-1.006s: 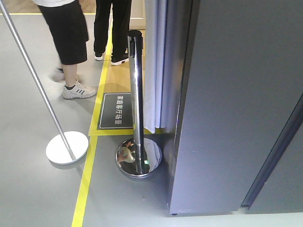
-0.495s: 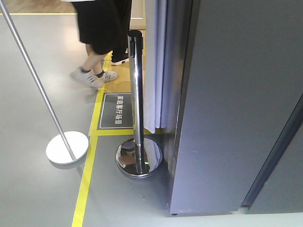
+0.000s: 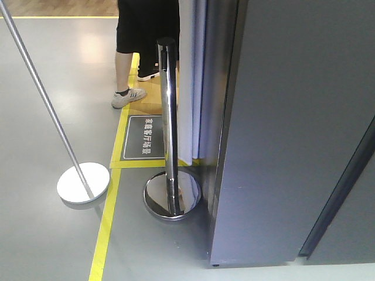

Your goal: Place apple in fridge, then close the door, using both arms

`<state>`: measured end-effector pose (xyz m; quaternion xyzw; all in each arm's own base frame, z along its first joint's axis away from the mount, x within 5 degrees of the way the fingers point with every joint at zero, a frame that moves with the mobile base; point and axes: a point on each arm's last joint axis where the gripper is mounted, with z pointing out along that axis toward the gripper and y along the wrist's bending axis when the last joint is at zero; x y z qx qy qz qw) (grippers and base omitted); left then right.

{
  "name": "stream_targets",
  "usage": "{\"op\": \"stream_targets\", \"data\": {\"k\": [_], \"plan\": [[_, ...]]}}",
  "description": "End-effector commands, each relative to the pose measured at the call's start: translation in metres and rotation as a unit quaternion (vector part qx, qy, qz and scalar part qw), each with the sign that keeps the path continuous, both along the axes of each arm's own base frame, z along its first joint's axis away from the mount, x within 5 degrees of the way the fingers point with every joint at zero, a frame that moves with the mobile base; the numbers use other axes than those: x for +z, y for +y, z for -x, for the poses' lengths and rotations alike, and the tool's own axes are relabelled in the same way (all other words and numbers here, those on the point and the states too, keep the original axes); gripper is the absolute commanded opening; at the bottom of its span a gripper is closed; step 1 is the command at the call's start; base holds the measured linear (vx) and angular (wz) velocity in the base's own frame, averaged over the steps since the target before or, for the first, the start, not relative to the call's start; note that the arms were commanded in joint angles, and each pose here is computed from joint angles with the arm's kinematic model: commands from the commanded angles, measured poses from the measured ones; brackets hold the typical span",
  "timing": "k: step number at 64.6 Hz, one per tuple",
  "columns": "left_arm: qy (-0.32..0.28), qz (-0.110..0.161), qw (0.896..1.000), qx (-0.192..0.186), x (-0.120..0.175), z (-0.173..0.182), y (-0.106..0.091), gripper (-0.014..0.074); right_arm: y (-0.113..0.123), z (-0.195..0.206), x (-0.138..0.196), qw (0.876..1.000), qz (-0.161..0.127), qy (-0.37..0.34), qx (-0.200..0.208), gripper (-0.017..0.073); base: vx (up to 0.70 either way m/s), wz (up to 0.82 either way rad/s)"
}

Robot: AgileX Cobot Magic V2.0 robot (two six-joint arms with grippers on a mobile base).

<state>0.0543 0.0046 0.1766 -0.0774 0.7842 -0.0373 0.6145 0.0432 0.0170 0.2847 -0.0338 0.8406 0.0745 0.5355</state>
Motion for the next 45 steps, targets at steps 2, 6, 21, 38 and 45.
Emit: {"op": "stream_targets", "data": {"k": [2, 6, 21, 38, 45], "plan": [[-0.051, 0.008, 0.999, -0.008, 0.0029, -0.001, -0.002, -0.0006, -0.0007, -0.0023, 0.0125, 0.999, -0.006, -0.039, -0.008, -0.0008, 0.0, 0.0], [-0.051, 0.003, 0.999, -0.01, 0.0031, -0.0011, -0.002, -0.0006, -0.0007, -0.0023, 0.0125, 0.999, -0.006, -0.039, -0.008, -0.0008, 0.0, 0.0], [-0.053, -0.019, 0.998, 0.019, 0.0035, -0.0009, 0.0016, -0.0006, -0.0007, -0.0023, 0.0124, 0.999, -0.006, -0.038, -0.008, -0.0008, 0.0, 0.0], [-0.064, -0.017, 0.998, 0.022, 0.0056, -0.0012, 0.0016, -0.0006, -0.0007, -0.0024, 0.0125, 0.999, -0.006, -0.039, -0.008, -0.0008, 0.0, 0.0], [-0.061, -0.016, 0.998, 0.022, 0.005, -0.0011, 0.0017, -0.0006, -0.0007, -0.0024, 0.0125, 0.999, -0.006, -0.039, -0.008, -0.0008, 0.0, 0.0]]}}
